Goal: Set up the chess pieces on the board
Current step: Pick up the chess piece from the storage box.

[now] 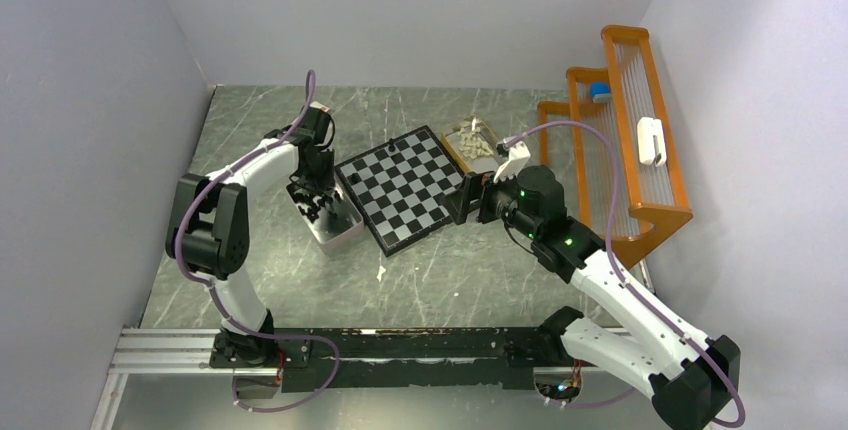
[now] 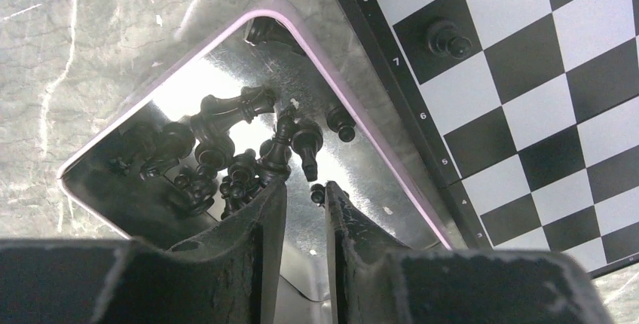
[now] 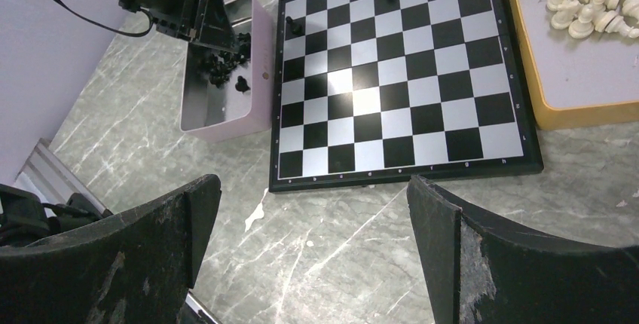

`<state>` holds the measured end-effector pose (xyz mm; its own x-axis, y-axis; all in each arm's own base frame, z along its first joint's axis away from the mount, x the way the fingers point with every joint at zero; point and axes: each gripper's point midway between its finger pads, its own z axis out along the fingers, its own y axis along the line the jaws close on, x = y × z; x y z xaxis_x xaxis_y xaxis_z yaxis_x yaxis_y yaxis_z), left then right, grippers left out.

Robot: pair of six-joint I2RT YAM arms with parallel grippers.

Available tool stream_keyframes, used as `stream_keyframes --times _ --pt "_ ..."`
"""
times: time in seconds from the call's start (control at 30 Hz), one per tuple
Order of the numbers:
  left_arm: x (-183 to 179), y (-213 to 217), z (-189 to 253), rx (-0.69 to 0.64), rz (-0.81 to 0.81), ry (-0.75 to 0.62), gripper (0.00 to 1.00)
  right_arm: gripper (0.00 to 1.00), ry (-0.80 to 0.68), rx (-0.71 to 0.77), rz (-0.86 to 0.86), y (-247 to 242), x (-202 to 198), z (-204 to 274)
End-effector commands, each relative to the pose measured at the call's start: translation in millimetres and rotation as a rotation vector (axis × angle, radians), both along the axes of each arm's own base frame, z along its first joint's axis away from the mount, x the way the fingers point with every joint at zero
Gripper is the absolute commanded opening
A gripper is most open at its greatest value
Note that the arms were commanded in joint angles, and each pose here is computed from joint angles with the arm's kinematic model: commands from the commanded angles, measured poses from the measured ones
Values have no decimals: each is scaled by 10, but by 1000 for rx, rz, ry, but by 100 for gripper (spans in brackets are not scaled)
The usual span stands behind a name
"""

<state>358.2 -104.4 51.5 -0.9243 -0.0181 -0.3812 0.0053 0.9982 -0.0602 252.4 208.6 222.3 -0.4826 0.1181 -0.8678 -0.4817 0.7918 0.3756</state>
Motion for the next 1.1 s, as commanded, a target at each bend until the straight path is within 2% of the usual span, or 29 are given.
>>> stream_keyframes --times 0.0,0.8,1.07 --pt "58 62 42 18 37 -22 31 100 -20 7 6 3 -5 32" --pt "173 6 -117 14 7 -9 28 100 -28 6 4 -9 -7 34" --pt "157 23 -29 16 8 -22 13 100 -25 2 3 -16 -13 17"
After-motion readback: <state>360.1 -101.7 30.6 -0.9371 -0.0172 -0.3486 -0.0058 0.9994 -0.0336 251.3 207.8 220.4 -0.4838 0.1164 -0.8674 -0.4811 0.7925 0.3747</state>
